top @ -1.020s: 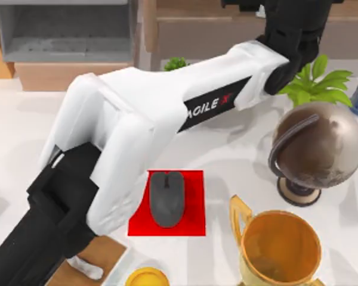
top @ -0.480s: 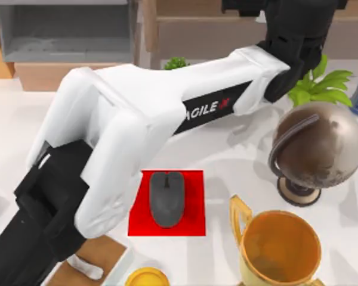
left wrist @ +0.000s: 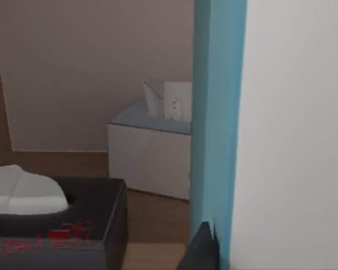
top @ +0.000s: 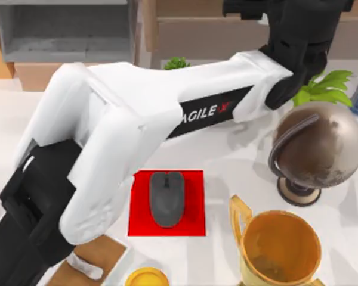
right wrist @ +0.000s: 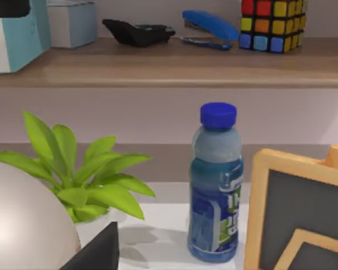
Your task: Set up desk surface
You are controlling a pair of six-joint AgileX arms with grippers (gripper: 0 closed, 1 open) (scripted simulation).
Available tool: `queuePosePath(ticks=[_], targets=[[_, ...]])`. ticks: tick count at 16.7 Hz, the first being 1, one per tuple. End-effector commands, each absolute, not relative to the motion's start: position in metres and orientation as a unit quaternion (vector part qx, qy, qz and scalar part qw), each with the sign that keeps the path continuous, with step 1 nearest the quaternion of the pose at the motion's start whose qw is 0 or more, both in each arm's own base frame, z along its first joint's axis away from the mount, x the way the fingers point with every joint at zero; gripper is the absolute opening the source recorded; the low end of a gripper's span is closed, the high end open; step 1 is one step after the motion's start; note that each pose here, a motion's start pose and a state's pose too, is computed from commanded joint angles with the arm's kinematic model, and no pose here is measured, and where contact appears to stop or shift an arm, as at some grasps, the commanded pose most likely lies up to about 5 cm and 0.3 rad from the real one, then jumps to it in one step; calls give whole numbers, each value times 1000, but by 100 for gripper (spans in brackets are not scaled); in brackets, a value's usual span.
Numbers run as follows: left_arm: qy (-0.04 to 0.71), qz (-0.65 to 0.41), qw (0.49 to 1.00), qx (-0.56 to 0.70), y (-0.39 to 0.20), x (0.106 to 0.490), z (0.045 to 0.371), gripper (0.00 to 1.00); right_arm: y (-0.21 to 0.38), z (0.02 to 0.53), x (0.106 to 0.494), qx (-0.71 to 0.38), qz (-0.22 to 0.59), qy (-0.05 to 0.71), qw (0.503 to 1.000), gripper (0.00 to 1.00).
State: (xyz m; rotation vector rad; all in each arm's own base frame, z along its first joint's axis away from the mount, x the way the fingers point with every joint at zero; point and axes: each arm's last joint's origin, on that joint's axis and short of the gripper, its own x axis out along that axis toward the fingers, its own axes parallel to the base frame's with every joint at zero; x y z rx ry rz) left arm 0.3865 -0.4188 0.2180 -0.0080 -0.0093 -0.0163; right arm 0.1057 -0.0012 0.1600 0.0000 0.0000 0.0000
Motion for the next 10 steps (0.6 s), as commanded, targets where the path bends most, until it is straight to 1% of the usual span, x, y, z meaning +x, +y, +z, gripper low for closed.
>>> queuePosePath(ticks=[2, 4, 7, 10], targets=[[-6, -9, 1000, -5, -419, 384, 219, 0, -1, 160, 106, 0, 0, 0, 1000, 100], [-10, -11, 1000, -5, -421, 373, 221, 0, -1, 160, 106, 0, 0, 0, 1000, 100], [-12, -17, 1000, 6, -418, 348, 220, 0, -1, 160, 106, 0, 0, 0, 1000, 100], [-16, -25, 999, 34, -402, 320, 221, 0, -1, 160, 106, 0, 0, 0, 1000, 100]])
